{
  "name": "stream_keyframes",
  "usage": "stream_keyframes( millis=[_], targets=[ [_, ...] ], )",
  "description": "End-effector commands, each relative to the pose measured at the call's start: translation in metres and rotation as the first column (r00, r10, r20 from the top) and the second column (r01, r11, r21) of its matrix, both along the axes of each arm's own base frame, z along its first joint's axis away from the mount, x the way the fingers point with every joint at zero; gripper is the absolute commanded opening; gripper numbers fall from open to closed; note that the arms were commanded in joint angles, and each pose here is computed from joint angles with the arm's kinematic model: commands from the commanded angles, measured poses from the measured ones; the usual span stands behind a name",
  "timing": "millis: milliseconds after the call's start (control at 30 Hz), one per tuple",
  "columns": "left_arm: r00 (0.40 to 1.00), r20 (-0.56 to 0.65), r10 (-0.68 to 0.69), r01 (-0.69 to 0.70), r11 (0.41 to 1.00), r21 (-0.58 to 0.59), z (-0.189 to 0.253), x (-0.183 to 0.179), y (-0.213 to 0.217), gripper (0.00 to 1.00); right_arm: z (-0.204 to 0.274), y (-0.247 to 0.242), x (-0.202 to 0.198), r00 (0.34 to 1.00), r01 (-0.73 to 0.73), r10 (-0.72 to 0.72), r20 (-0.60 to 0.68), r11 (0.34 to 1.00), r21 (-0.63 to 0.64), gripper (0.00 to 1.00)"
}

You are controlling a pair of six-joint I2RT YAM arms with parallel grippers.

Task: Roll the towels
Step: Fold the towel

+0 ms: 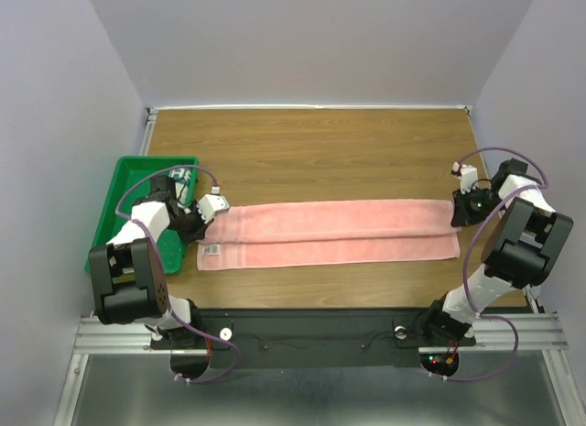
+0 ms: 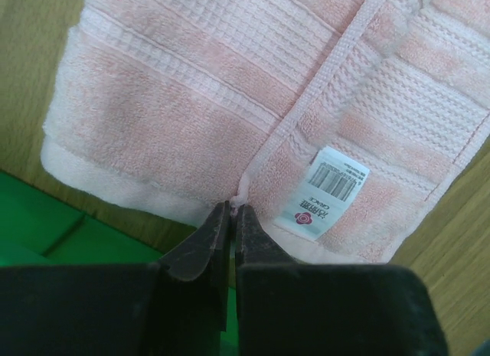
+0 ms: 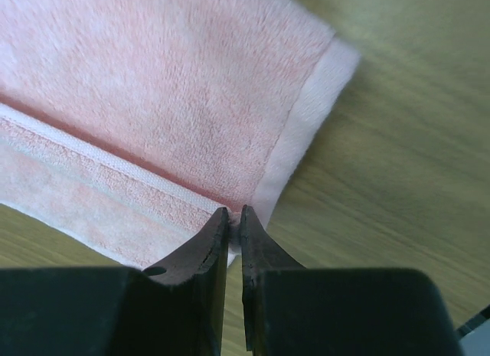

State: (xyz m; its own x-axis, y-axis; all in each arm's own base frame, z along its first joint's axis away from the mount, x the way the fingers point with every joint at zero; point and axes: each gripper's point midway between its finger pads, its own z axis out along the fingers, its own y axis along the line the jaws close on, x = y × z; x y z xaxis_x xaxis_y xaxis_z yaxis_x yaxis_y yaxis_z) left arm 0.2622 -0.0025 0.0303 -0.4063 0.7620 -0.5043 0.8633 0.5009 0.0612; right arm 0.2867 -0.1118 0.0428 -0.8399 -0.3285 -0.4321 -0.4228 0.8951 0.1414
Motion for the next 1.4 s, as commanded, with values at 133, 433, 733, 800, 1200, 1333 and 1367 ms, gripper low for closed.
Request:
stream_keyframes(
  millis=[133,433,733,800,1200,1333,1367],
  targets=[
    [0.995,0.097,-0.019,0.016,0.999,0.032,0.059,0.015,0.008,0.0,0.061,-0.03,0.03,0.986,0.038,-0.02,0.167,0.994,-0.103,0.01],
    [0.992,-0.029,-0.122,0.124,0.987,0.102,0.048,-0.047,0.01,0.0,0.049,-0.03,-0.007,0.991,-0.063,0.081,0.104,0.984,-0.164,0.01],
    [0.992,-0.087,-0.095,0.109,0.98,0.168,-0.004,-0.065,0.019,0.0,0.005,-0.026,-0.009,0.998,-0.048,0.051,0.029,0.995,-0.088,0.01],
    [0.991,-0.098,-0.086,0.101,0.981,0.164,-0.011,-0.066,0.017,0.0,0.003,-0.026,-0.006,0.999,-0.037,0.039,0.025,0.996,-0.077,0.01],
    [0.994,-0.075,-0.077,0.087,0.986,0.14,0.002,-0.053,0.013,0.0,0.012,-0.028,0.001,0.999,-0.014,0.017,0.047,0.997,-0.077,0.01],
    [0.996,-0.035,-0.083,0.087,0.988,0.128,0.031,-0.042,0.012,0.0,0.037,-0.038,0.015,0.995,0.011,-0.001,0.102,0.995,-0.098,0.01],
    [0.996,-0.008,-0.089,0.09,0.988,0.126,0.046,-0.038,0.01,0.0,0.051,-0.043,0.021,0.99,0.021,-0.006,0.138,0.994,-0.109,0.01]
  ],
)
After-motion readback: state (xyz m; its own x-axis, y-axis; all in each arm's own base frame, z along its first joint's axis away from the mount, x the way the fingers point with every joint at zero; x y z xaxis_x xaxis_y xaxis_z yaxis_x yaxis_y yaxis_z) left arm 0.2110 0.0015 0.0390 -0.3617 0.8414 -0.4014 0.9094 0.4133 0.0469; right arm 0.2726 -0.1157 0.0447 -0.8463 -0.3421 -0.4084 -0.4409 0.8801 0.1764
